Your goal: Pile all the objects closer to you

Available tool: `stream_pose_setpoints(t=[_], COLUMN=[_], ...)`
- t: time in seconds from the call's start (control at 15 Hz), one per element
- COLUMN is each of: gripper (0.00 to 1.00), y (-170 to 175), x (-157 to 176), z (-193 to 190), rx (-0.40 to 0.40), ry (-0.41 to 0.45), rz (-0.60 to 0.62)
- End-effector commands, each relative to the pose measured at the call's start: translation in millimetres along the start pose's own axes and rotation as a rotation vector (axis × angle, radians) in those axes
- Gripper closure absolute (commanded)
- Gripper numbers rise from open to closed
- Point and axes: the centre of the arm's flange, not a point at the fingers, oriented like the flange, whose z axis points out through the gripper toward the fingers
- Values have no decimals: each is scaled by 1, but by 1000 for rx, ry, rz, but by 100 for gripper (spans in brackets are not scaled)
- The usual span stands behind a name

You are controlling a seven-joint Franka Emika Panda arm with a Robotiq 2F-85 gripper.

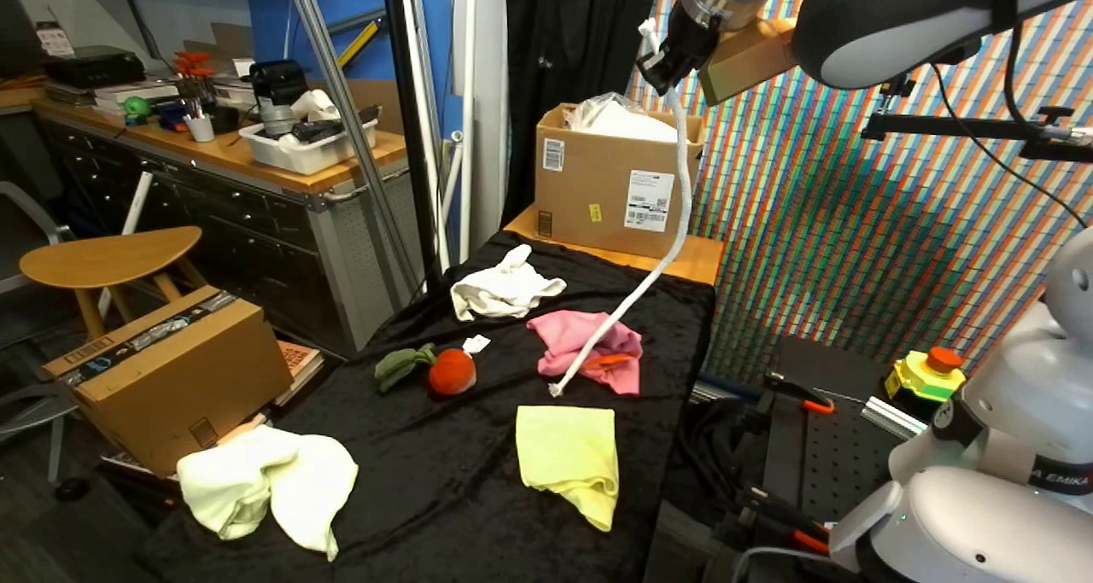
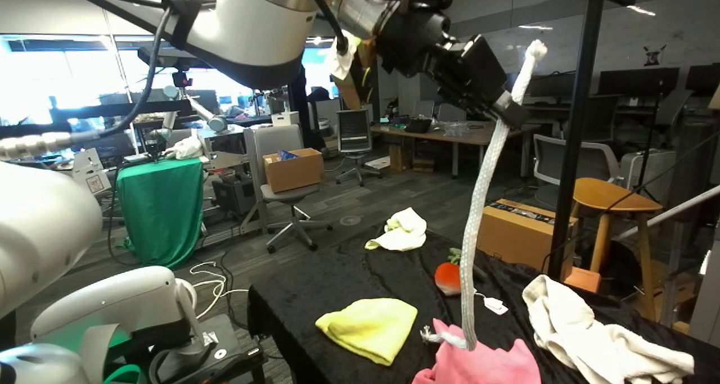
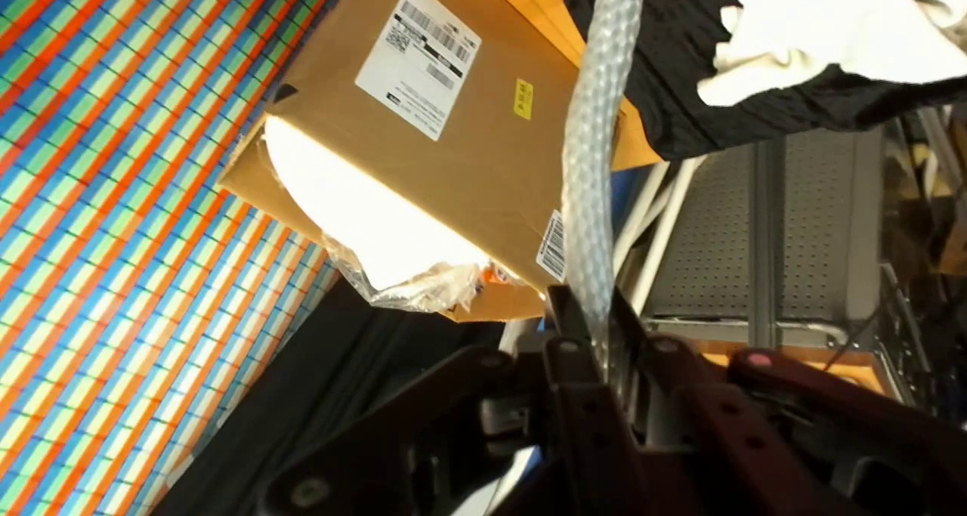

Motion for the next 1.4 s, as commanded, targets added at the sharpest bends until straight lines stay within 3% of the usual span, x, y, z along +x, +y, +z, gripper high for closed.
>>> stream_pose_setpoints(t=[0.0,0.33,0.67,0.93,1.33], gripper=[91,91,91,91,91], y=[-28,-70,-116,-152,-221], x=[-15,-52,-84,-102,-107], z=[29,62,98,118,109], rx=[-58,-75,-19,51,245], ry=[-42,-124,-211,-267,-234], rz=[-67,-204,-326,-396,-510])
